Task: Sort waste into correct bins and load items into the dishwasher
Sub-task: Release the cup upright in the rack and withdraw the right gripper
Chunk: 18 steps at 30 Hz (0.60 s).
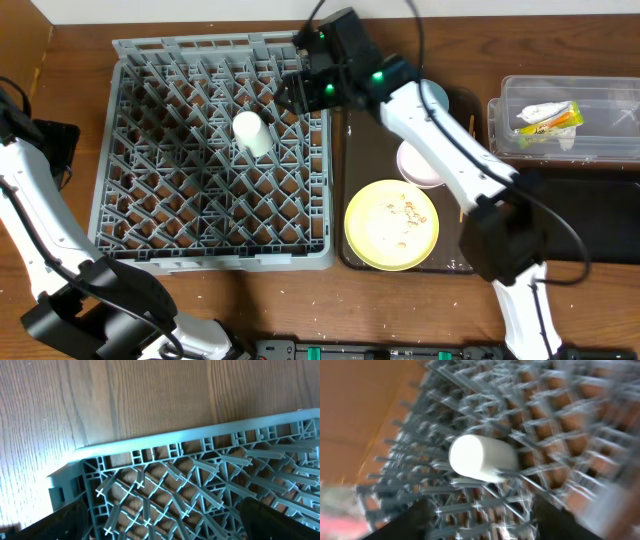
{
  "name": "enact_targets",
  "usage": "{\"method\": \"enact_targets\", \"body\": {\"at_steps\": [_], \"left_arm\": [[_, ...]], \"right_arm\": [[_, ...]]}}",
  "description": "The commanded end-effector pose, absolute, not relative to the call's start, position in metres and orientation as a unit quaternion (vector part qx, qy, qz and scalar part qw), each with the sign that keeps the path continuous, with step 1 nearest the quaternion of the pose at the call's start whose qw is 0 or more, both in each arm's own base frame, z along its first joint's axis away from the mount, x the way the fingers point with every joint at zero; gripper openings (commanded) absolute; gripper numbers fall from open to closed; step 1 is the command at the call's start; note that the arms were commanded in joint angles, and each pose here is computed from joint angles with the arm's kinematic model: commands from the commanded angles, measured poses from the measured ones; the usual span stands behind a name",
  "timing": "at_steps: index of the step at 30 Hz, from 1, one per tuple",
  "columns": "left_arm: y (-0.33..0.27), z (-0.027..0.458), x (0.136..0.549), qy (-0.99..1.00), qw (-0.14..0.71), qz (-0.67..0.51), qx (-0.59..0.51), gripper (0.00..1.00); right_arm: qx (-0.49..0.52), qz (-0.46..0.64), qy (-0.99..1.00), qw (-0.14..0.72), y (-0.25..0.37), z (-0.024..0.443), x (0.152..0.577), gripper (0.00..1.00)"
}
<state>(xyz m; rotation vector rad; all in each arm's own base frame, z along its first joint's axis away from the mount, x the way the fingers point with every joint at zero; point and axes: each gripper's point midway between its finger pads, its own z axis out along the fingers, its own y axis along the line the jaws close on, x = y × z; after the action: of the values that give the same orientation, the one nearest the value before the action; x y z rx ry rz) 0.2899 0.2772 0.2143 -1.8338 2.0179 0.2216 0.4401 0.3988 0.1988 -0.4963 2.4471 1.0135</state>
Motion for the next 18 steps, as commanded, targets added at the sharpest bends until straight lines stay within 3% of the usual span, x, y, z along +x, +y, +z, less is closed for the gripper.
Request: {"method": "enact_targets", "body": {"at_steps": [1, 9, 18], "left_arm": [[0.278, 0.221, 0.284, 0.715, 0.208, 0.088, -0.662, 0.98], [0.278, 0.221, 0.284, 0.715, 0.208, 0.088, -0.662, 0.98], [0.278, 0.221, 0.284, 0.715, 0.209, 0.088, -0.662, 0.98]], "right_arm": [[-0.148, 0.301, 0.892, 0.304, 0.343, 0.252, 0.461, 0.99], [-0.096, 0.180, 0.944, 0.259, 0.287, 0.210, 0.460, 0.99], [-0.117, 0.249, 0.931, 0.239, 0.309, 0.216, 0.453, 0.99]]}}
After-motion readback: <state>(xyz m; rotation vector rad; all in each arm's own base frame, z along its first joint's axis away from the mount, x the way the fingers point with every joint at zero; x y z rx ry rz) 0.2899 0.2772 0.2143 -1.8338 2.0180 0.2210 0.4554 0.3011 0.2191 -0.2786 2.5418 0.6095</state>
